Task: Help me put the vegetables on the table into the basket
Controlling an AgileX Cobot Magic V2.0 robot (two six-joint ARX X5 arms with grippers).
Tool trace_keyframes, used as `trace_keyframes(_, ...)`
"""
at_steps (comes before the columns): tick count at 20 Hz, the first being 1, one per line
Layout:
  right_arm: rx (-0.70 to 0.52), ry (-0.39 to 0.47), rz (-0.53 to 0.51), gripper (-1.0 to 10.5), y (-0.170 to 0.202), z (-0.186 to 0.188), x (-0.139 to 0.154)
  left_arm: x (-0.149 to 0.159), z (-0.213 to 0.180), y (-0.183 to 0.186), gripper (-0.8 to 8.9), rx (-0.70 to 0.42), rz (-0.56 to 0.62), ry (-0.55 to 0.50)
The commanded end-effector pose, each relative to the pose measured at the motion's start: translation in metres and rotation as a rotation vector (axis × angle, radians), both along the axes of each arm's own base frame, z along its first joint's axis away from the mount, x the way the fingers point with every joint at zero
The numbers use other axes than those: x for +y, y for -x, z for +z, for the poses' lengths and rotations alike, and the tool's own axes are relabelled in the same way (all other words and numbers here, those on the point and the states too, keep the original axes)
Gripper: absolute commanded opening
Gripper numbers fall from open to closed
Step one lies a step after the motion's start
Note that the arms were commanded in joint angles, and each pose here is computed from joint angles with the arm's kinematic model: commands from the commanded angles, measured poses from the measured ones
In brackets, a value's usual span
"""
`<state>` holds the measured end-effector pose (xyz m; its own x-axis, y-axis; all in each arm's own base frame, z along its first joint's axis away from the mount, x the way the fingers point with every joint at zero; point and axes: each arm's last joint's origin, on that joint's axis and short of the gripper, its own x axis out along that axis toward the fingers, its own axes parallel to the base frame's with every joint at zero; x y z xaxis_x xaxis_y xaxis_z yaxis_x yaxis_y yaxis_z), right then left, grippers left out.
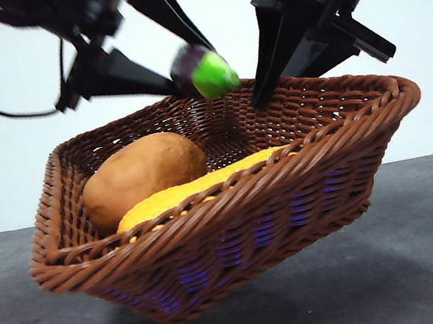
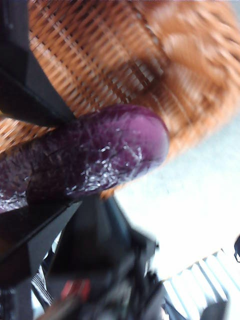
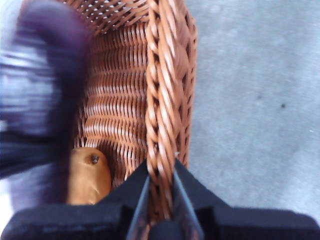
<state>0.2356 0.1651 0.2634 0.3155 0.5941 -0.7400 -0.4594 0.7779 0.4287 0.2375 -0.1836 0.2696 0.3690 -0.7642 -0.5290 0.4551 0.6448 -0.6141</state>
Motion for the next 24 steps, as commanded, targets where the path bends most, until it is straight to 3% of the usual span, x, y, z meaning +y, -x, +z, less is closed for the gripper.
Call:
trace_keyframes(1,0.011,-0.015,-0.003,-0.1,0.0,-0.002,0.002,-0.005,-0.014,-0.006,-0.08,0.052,0.032,-0.005)
trace_keyframes(4,0.01,-0.015,-0.001,-0.1,0.0,-0.002,0.002,-0.006,-0.027,-0.01,0.04,0.094,0.071,-0.065)
trace_keyframes(5,0.008,-0.016,-0.001,-0.1,0.0,-0.001,0.002,-0.006,-0.028,-0.01,0.51,0.101,0.069,-0.069)
trace_keyframes(7,0.003,-0.021,0.003,-0.1,0.0,-0.001,0.002,-0.007,-0.027,-0.009,3.68,0.111,0.048,-0.056)
trace_keyframes(8,0.007,-0.027,0.01,-0.1,0.0,-0.001,0.002,-0.007,-0.027,-0.009,4.07,0.113,0.044,-0.054)
trace_keyframes(13,0.018,-0.017,0.021,-0.1,0.001,-0.002,0.002,-0.007,-0.024,-0.008,4.09,0.135,0.0,-0.028)
trace_keyframes(16,0.017,-0.017,0.02,-0.1,0.001,-0.002,0.001,-0.003,-0.001,-0.002,4.09,0.076,-0.017,-0.019)
trace_keyframes(24,-0.018,-0.041,0.008,-0.1,-0.003,0.012,-0.004,0.064,0.067,0.045,4.04,-0.103,-0.02,-0.118)
